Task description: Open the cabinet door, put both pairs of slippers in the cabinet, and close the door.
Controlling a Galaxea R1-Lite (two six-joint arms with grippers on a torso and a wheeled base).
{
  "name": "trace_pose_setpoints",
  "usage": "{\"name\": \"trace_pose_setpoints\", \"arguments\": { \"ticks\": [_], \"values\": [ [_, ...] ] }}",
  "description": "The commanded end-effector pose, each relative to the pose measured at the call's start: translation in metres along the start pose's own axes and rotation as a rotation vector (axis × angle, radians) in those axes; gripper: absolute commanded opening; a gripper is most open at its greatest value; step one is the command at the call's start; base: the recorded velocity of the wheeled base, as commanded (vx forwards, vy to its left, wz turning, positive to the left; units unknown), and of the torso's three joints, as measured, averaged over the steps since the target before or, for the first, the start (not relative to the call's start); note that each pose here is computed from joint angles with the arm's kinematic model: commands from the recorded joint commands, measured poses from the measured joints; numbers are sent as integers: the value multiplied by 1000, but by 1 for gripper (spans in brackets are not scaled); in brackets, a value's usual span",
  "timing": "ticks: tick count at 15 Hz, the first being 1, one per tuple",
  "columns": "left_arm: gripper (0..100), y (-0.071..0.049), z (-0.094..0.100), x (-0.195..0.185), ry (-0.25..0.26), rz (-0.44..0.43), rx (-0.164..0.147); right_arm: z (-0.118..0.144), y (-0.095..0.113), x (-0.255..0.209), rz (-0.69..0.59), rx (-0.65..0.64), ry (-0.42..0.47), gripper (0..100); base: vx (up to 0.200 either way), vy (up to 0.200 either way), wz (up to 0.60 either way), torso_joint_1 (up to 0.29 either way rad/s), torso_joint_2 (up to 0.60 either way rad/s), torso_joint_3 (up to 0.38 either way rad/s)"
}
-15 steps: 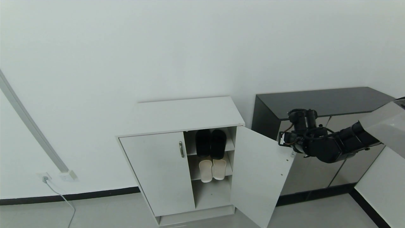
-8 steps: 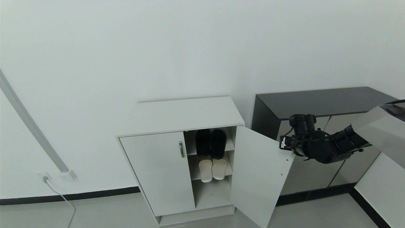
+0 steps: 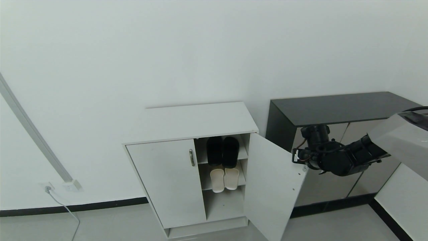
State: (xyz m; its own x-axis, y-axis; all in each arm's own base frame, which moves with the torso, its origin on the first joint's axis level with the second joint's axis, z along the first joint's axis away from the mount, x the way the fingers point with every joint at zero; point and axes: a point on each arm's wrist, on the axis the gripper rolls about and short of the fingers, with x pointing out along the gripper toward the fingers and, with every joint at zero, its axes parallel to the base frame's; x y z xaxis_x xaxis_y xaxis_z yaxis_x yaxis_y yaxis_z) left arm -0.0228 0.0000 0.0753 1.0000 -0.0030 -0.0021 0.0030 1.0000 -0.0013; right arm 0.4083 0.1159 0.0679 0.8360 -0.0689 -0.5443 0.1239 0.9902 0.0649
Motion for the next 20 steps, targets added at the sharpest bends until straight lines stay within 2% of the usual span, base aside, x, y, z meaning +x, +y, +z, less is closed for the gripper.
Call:
{"name": "trace_pose_setpoints", "arguments": {
  "ticks": [1, 7, 20],
  "values": [
    [0, 0, 0, 0, 1, 1, 0, -5, 14, -13, 35, -23, 5, 0, 0, 0, 0, 0, 0, 0],
    [0, 0, 0, 0, 1, 1, -2, -30, 62, -60, 159, -114, 16, 0, 0, 0, 0, 0, 0, 0],
    [0, 0, 0, 0, 1, 1, -2, -54, 90, -133, 375, -210, -31, 0, 0, 0, 0, 0, 0, 0]
  ]
}}
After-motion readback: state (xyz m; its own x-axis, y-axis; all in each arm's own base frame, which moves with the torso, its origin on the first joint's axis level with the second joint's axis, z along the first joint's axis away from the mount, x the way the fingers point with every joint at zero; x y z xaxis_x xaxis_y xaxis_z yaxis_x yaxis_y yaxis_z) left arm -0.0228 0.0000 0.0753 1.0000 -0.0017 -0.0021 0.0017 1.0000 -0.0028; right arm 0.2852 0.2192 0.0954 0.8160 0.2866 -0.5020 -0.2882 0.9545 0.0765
